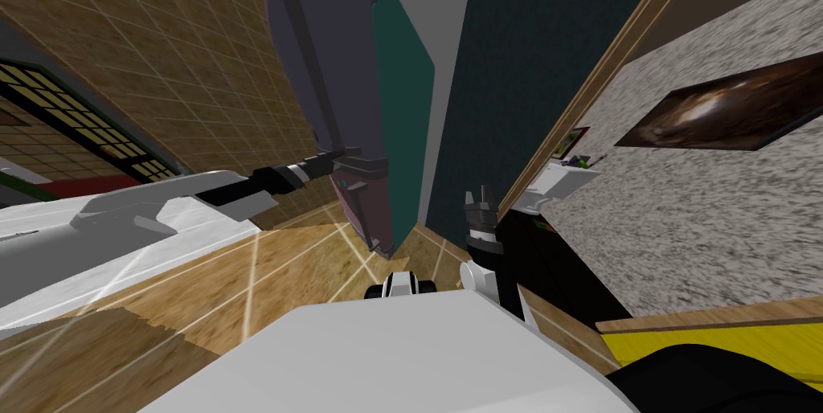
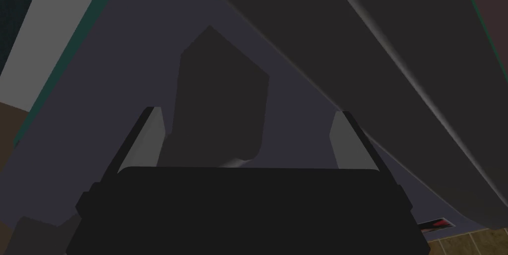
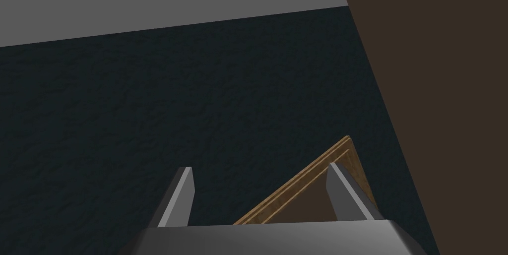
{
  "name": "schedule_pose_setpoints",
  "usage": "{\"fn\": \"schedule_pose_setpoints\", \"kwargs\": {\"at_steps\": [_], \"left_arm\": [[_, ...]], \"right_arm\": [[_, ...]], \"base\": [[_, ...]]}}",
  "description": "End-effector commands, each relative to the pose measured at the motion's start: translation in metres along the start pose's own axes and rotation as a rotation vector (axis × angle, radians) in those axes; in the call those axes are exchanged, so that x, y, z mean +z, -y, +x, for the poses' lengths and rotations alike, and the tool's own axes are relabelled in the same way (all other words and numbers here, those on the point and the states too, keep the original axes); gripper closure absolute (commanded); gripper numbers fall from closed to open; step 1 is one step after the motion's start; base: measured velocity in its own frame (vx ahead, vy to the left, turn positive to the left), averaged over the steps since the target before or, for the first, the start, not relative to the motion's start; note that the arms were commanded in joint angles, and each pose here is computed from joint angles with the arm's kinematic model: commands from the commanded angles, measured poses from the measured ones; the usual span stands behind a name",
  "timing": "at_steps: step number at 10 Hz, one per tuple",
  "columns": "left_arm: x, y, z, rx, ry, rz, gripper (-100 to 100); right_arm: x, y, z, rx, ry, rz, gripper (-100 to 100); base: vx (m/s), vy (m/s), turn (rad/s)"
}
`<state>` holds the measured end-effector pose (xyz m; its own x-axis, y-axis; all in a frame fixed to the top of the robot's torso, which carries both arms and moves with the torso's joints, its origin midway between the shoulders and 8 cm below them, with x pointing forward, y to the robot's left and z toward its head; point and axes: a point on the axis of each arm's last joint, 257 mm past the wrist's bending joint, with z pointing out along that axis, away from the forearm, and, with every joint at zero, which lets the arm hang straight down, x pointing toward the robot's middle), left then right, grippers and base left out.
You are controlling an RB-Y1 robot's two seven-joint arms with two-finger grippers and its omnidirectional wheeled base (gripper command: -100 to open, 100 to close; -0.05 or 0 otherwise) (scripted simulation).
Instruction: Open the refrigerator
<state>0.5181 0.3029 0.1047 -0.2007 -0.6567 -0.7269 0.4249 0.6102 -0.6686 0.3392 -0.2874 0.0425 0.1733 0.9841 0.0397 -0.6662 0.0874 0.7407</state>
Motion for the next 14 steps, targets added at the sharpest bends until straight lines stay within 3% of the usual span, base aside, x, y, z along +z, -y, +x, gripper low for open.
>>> {"fn": "schedule_pose_setpoints", "kwargs": {"at_steps": [1,2,3,4,5,6,7,8,9,10,11,13,14], "left_arm": [[0.002,0.002,-0.005,0.013,0.002,-0.007,-100],[0.003,0.01,-0.012,0.016,0.004,-0.011,-100],[0.002,0.006,-0.009,0.016,0.003,-0.009,-100],[0.002,0.007,-0.01,0.015,0.003,-0.01,100],[0.003,0.035,0.01,0.011,-0.045,0.057,100],[0.003,0.04,0.014,0.011,-0.052,0.066,100],[0.001,0.069,0.037,0.002,-0.107,0.133,100],[0.001,0.069,0.037,0.002,-0.107,0.133,100],[-0.004,0.096,0.058,-0.008,-0.159,0.193,100],[-0.004,0.098,0.061,-0.008,-0.163,0.199,100],[-0.011,0.123,0.081,-0.019,-0.214,0.256,100],[-0.012,0.127,0.084,-0.02,-0.22,0.263,100],[-0.023,0.154,0.107,-0.033,-0.278,0.327,100]], "right_arm": [[0.0,0.0,0.0,0.0,0.0,0.0,0],[0.0,0.0,0.0,0.0,0.0,0.0,0],[0.0,0.0,0.0,0.0,0.0,0.0,0],[0.0,0.0,0.0,0.0,0.0,0.0,0],[0.0,0.0,0.0,0.0,0.0,0.0,0],[0.0,0.0,0.0,-0.001,0.0,0.0,0],[0.0,0.0,0.0,-0.001,0.0,0.0,0],[0.0,0.0,0.0,-0.001,0.0,0.0,0],[0.0,0.0,0.0,-0.001,0.0,0.0,0],[0.0,0.0,0.0,-0.001,0.0,0.0,0],[0.0,0.0,0.0,-0.001,0.0,0.0,0],[0.0,0.0,0.0,0.0,0.0,0.0,0],[0.0,0.0,0.0,0.0,0.0,0.0,0]], "base": [[0.006,-0.017,0.002],[0.098,-0.038,-0.017],[0.062,-0.023,0.001],[0.007,-0.005,-0.001],[0.037,0.183,0.342],[0.037,0.219,0.189],[0.014,0.275,0.315],[0.055,0.235,0.165],[0.069,0.24,0.28],[0.085,0.233,0.193],[0.11,0.281,0.305],[0.087,0.157,0.103],[0.073,0.188,0.249]]}}
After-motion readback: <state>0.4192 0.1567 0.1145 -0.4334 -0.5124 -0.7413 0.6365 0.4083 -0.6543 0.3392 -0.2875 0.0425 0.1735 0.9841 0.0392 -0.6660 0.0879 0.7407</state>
